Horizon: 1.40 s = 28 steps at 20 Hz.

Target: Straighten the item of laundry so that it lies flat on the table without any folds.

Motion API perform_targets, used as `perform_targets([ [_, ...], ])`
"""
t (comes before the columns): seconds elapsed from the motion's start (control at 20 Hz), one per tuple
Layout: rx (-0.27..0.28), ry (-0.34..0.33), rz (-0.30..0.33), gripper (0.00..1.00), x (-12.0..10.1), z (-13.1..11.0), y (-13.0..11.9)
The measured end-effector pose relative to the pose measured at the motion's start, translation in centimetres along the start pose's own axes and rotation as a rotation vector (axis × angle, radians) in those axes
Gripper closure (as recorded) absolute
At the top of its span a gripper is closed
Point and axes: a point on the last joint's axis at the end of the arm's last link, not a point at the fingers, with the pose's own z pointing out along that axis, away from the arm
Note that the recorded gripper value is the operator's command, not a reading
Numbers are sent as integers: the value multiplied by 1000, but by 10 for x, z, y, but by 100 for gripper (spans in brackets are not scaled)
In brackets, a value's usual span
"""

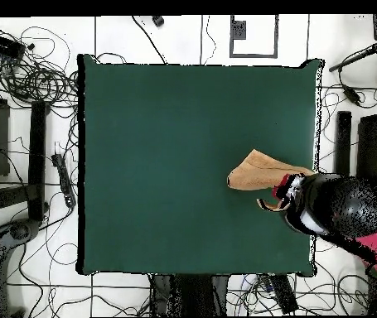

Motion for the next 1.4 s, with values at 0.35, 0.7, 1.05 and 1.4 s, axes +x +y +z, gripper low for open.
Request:
perform_targets([
  [0.35, 1, -6, -8, 100, 0, -3, 5],
  [0.7, 3, -14, -68, 100, 7, -7, 42],
  [1.05, 3, -23, -141, 100, 19, -12, 88],
  [1.4, -2, -46, -166, 100, 21, -14, 106],
])
